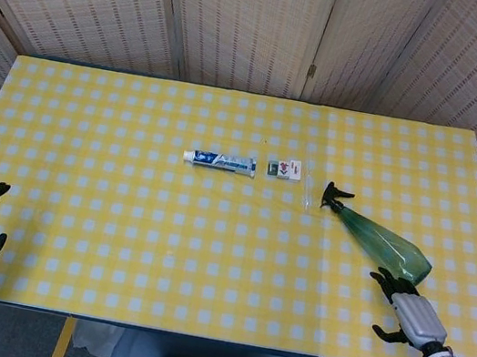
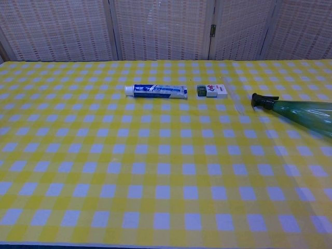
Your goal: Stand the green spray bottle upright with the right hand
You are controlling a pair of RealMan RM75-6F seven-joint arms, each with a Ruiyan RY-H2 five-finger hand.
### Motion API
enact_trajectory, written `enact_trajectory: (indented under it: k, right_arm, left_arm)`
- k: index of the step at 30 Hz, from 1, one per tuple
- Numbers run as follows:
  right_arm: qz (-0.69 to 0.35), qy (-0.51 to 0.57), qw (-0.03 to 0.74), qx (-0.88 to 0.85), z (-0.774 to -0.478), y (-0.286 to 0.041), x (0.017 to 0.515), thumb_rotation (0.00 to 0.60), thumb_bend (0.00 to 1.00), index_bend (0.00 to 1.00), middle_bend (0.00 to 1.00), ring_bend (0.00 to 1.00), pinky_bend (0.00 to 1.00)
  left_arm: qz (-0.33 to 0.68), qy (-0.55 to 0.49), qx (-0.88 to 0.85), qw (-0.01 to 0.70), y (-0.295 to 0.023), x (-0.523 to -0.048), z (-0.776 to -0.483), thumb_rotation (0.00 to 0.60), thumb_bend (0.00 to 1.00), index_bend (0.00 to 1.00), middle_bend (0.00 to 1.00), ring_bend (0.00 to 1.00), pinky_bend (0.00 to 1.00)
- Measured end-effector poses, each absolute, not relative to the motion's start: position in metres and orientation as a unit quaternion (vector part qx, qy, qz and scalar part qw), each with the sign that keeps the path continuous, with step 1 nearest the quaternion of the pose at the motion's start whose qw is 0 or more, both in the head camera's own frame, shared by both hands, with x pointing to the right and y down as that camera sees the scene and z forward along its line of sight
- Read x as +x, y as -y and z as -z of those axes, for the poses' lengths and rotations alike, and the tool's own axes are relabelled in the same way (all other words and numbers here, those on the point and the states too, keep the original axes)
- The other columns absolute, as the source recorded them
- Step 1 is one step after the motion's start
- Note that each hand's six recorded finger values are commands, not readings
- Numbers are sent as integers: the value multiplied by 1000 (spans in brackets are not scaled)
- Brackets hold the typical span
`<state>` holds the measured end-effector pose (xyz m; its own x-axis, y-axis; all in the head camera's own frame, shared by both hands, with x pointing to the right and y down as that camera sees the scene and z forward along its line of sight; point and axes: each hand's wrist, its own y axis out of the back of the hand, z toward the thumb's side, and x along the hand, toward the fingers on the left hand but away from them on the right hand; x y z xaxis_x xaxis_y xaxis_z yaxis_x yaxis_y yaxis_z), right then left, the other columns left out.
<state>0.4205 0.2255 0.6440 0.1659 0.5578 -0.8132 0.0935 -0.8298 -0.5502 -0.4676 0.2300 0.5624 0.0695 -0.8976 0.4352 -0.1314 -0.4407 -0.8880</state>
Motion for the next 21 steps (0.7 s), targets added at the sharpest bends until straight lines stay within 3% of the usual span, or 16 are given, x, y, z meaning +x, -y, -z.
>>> enact_trajectory:
  k: [10, 21]
  right_arm:
    - [-633, 255, 206, -702, -629, -208, 444, 600, 334, 0, 29, 142, 0]
    - [-539, 329, 170, -757, -596, -189, 419, 600, 334, 0, 29, 139, 0]
  left_arm:
    - [555, -408, -642, 337, -229, -473, -560, 600, 477, 0, 118, 72, 0]
    - [557, -407, -641, 337, -231, -472, -558, 600, 479, 0, 118, 72, 0]
